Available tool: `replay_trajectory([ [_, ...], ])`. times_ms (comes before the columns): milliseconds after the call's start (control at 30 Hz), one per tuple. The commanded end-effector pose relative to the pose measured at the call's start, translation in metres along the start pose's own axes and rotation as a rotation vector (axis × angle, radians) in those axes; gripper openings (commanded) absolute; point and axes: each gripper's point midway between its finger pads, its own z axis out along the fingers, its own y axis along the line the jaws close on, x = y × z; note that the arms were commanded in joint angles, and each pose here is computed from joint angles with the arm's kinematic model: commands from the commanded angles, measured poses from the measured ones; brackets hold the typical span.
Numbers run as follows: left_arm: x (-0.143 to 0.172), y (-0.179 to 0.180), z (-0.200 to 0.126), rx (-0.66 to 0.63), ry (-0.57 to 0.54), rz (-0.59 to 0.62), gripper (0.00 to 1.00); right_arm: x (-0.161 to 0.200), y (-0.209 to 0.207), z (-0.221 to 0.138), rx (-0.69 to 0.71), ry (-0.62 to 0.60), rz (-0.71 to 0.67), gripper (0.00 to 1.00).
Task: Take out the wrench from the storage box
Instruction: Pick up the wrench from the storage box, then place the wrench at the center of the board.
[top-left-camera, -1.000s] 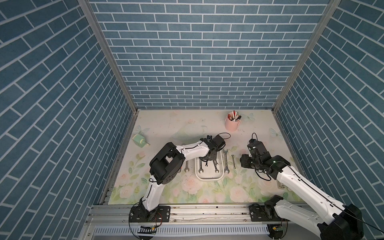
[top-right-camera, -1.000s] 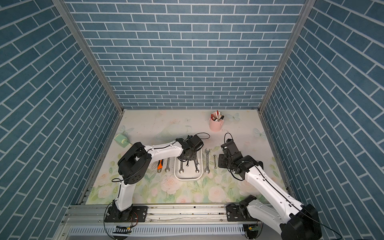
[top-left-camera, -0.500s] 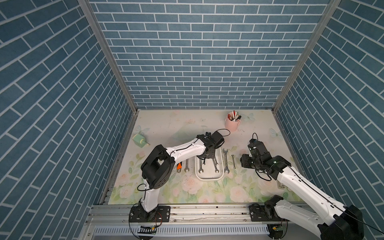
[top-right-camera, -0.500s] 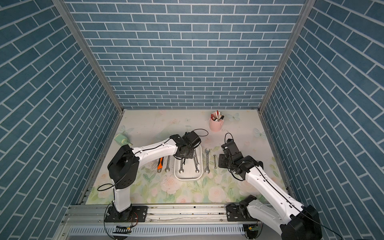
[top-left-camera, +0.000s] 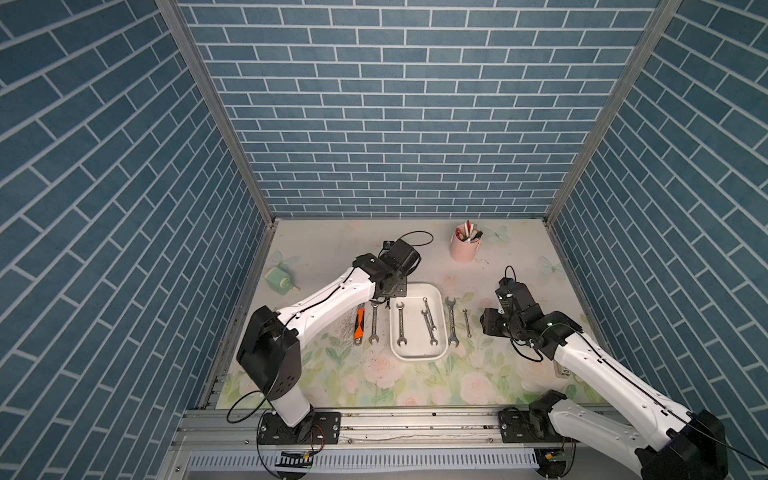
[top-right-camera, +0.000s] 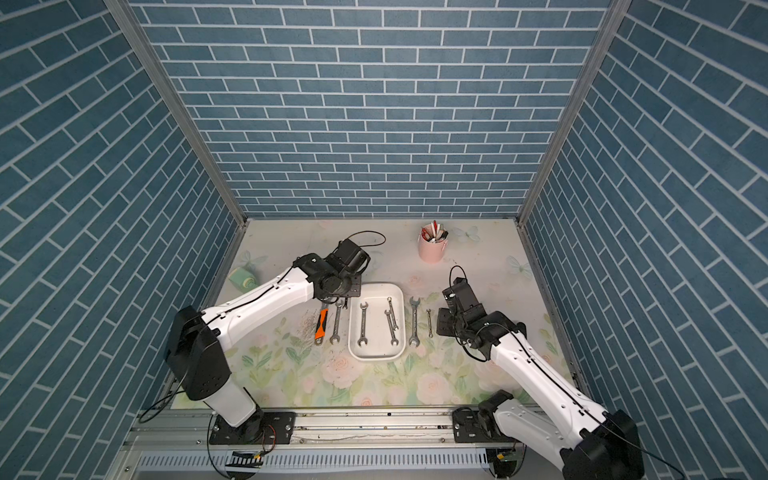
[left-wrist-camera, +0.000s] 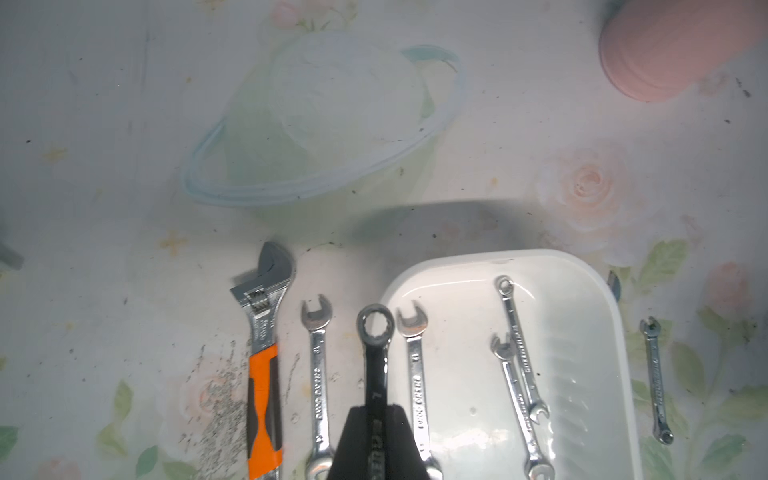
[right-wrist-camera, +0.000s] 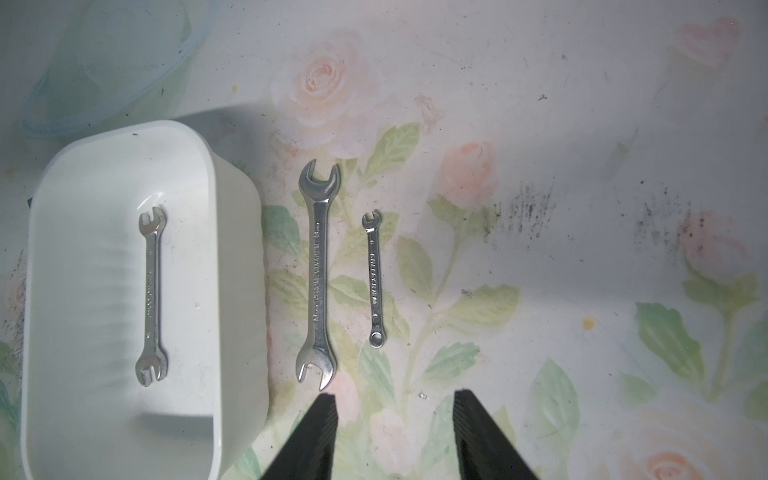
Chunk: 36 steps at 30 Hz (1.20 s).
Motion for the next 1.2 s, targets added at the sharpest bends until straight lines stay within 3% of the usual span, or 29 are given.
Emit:
replay_trajectory([
  [0, 0.009, 0.027, 0.010, -0.048, 0.021, 0.011, 0.00, 0.002, -0.004, -0.001, 0.016, 0.007, -0.008, 0.49],
  [333, 0.035, 0.090, 0.054, -0.124, 0.033, 0.027, 0.00, 0.000, -0.003, -0.003, 0.012, 0.012, -0.006, 0.49],
  [533, 0.057, 0.117, 0.078, -0.196, 0.103, -0.043, 0.00, 0.000, 0.003, -0.001, -0.008, 0.027, -0.004, 0.50],
  [1000, 0.088, 0.126, 0.107, -0.228, 0.151, -0.081, 0.00, -0.006, 0.011, -0.003, -0.025, 0.050, -0.003, 0.50],
  [1167, 0.082, 0.124, 0.104, -0.218, 0.135, -0.089, 0.18, -0.007, 0.018, -0.003, -0.044, 0.075, -0.001, 0.51],
])
